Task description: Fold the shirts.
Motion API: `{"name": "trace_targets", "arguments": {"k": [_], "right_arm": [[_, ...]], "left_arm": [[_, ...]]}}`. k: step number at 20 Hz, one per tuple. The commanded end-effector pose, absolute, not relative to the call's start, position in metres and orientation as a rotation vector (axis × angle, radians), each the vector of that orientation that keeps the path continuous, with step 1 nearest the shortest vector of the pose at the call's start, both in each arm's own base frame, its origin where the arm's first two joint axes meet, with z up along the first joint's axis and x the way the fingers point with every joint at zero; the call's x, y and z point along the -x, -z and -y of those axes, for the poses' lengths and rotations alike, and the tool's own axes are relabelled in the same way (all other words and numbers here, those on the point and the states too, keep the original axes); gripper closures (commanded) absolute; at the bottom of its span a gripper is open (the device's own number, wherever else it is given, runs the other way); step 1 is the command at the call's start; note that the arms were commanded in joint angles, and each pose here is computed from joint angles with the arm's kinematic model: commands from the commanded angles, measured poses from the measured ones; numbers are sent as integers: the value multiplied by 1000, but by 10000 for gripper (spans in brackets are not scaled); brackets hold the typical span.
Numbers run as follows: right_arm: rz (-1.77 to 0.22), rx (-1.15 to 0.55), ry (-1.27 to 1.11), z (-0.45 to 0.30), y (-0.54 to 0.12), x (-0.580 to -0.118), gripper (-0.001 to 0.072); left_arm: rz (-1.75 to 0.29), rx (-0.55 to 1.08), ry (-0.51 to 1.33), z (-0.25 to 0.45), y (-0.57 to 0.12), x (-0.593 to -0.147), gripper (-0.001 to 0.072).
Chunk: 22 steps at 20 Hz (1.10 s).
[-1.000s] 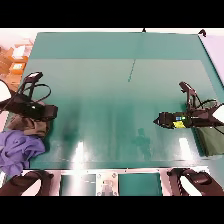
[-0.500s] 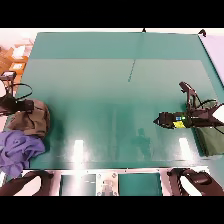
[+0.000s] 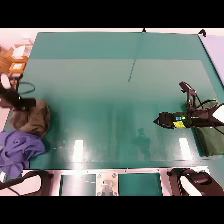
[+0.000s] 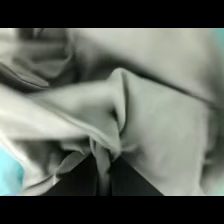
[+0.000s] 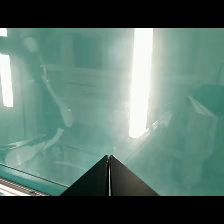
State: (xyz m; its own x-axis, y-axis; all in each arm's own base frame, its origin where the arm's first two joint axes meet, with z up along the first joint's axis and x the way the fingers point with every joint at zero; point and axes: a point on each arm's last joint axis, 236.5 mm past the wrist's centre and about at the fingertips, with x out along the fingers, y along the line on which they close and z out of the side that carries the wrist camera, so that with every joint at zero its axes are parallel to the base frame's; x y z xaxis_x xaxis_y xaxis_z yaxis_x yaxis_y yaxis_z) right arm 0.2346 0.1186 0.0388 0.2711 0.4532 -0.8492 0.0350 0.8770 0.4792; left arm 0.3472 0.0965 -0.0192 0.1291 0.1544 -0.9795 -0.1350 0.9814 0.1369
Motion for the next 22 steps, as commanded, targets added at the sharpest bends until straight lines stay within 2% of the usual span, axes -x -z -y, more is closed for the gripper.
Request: {"name": "trace_targets", "arguments": {"k": [1,3,5,8,10,12,13,14,15,17,20,21,22], "right_arm": [[-1278,-451,-297,-119,-39,-234,683],[-1277,-451,-296,-119,-39,-234,683],[-1277,-450,-296,-119,-39,-234,682],[-1276,-451,-296,-119,-39,-234,681],[-1276,-451,-296,-119,-39,-234,585],[-1276,-451,-295,-119,-39,-234,457],[-1275,-451,-295,-119,-39,-234,388],[-1275,-450,-295,-119,-39,-234,332],[-1274,-450,-295,-119,-40,-235,294],[-1248,-464,-278,-113,-47,-242,279],[-1222,-505,-213,-91,-50,-257,269],[-1233,-507,-203,-86,-45,-259,203],[-1255,-517,-193,-84,-38,-262,193]], "left_arm": [[-1271,2,39,-9,-57,-392,685],[-1070,-29,252,82,-128,-411,685],[-945,-51,463,168,-178,-399,685],[-925,-79,658,256,-183,-365,685],[-997,-99,737,296,-155,-346,684],[-1074,-93,803,331,-120,-333,683],[-1122,-87,830,344,-102,-327,626],[-1181,-73,848,354,-83,-321,220],[-1234,-68,855,358,-69,-316,-8],[-1283,-92,826,340,-57,-322,-7],[-1314,-41,708,274,-71,-358,-6],[-1312,-9,651,248,-73,-372,-6],[-1311,29,583,218,-73,-388,-6]]}}
